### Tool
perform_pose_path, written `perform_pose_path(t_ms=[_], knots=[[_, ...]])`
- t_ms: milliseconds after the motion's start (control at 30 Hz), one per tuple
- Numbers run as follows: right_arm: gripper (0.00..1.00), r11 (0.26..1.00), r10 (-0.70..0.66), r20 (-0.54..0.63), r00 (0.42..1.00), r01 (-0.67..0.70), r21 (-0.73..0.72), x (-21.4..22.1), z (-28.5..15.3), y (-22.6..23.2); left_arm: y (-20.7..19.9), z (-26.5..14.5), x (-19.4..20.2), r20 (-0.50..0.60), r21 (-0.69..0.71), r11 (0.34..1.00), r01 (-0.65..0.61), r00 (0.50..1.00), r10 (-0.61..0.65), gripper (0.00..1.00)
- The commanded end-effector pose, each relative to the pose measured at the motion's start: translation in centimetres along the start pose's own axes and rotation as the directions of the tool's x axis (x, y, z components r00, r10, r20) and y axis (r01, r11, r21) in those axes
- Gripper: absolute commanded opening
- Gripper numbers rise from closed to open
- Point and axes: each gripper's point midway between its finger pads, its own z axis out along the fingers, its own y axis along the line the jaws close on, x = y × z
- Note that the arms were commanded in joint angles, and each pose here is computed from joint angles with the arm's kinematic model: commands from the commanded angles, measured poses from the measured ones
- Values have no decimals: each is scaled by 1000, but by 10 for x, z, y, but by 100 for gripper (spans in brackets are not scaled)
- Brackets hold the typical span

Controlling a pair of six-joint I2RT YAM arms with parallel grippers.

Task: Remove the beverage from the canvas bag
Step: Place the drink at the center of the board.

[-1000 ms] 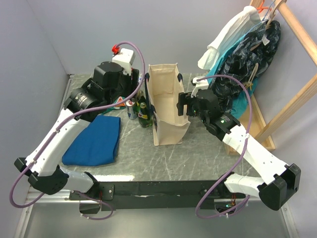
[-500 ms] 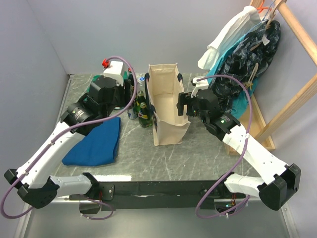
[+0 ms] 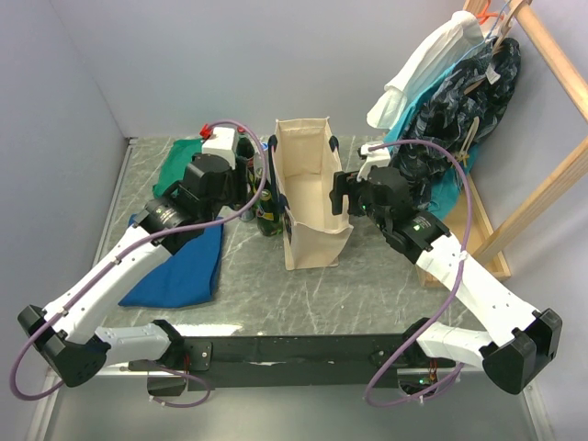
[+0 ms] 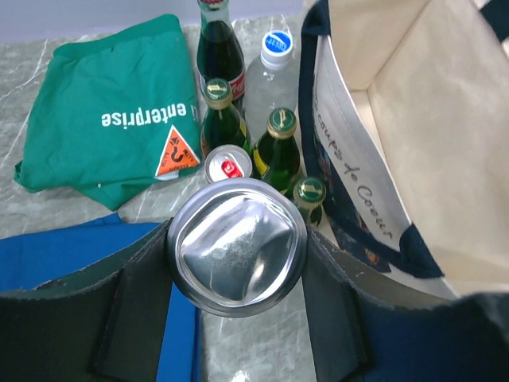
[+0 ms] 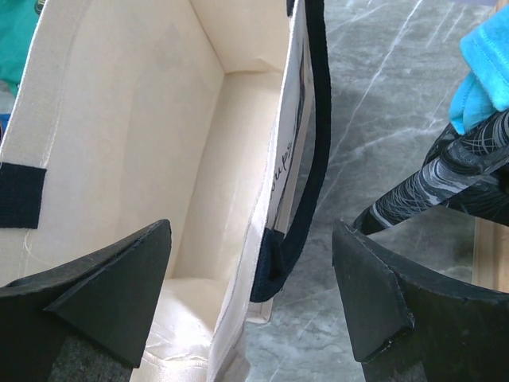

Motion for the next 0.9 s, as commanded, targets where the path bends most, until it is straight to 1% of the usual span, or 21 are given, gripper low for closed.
perform_pose_path(t_ms=[0,67,233,533,867], knots=[[88,1000,7,28,1000,-7,5,-8,-7,-1,3,-2,-47,171,34,991,128,976,-132,1],[88,1000,7,33,999,-7,7,-9,-7,-2,8,1,-48,172,53,988,146,973,-153,1],[88,1000,11,31,999,-11,5,-7,-8,-2,18,10,-39,155,40,986,161,974,-165,1],[88,1000,10,21,1000,-10,8,-3,-7,-3,2,17,-33,132,118,978,171,974,-186,1],[88,1000,5,15,1000,-5,21,-2,-5,-5,-1,33,-16,88,99,983,156,982,-165,1]])
